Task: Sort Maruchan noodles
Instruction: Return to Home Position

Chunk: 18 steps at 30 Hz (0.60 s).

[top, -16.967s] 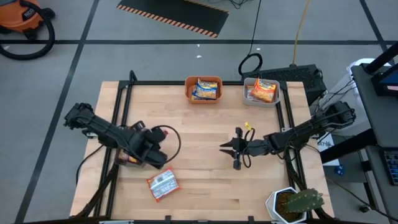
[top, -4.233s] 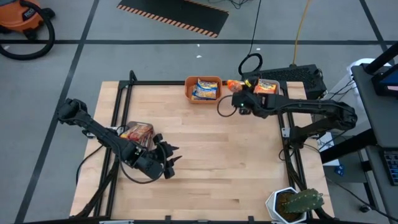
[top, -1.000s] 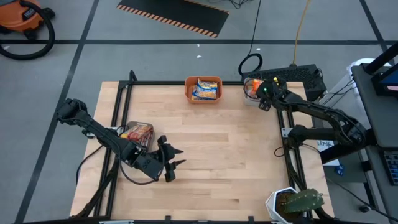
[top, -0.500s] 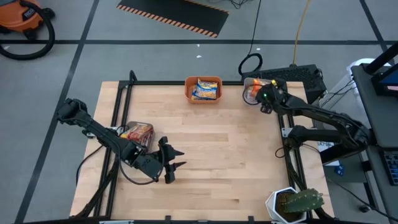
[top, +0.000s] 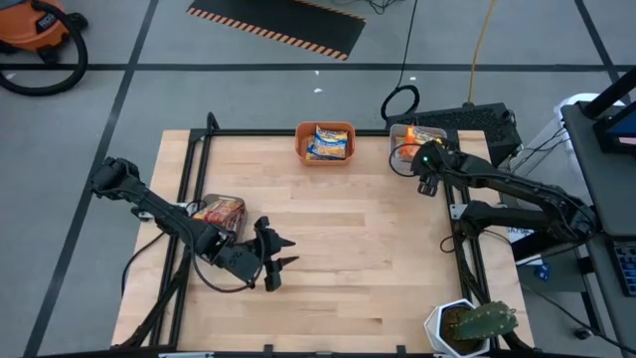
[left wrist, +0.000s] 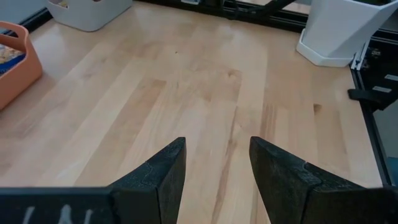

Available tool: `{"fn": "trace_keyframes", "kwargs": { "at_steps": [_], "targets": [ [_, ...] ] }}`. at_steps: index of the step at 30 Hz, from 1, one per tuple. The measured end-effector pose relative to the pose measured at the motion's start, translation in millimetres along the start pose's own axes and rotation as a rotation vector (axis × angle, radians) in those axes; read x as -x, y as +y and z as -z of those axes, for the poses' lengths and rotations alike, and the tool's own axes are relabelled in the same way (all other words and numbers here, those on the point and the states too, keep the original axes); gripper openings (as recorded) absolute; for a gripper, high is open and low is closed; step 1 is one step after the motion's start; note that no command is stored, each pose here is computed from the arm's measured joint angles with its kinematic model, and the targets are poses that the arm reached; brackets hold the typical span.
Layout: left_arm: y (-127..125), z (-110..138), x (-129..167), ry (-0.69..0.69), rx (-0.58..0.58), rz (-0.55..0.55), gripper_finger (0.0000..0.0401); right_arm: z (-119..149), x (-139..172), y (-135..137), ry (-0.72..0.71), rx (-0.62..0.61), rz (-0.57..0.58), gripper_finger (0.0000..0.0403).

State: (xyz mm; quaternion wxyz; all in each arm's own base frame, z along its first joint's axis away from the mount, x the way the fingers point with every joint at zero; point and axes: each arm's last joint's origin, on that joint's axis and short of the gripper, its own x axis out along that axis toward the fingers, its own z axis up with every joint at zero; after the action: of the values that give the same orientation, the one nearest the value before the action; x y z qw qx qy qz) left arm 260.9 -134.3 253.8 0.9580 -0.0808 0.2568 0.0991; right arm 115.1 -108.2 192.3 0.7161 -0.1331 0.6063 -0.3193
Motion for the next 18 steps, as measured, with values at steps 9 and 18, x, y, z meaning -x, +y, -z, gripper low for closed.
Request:
{"fn": "trace_keyframes", "kwargs": {
  "at_steps": [9, 18],
  "targets": [
    [1, -1, -1, 0.011, 0.001, 0.013, 0.0184, -1, 9, 1, -0.139, -0.073, -0.123, 0.0184],
    [1, -1, -1, 0.010, -0.023, 0.013, 0.0184, -11, 33, 14, -0.362, -0.131, -0.293, 0.0143]
  ]
}}
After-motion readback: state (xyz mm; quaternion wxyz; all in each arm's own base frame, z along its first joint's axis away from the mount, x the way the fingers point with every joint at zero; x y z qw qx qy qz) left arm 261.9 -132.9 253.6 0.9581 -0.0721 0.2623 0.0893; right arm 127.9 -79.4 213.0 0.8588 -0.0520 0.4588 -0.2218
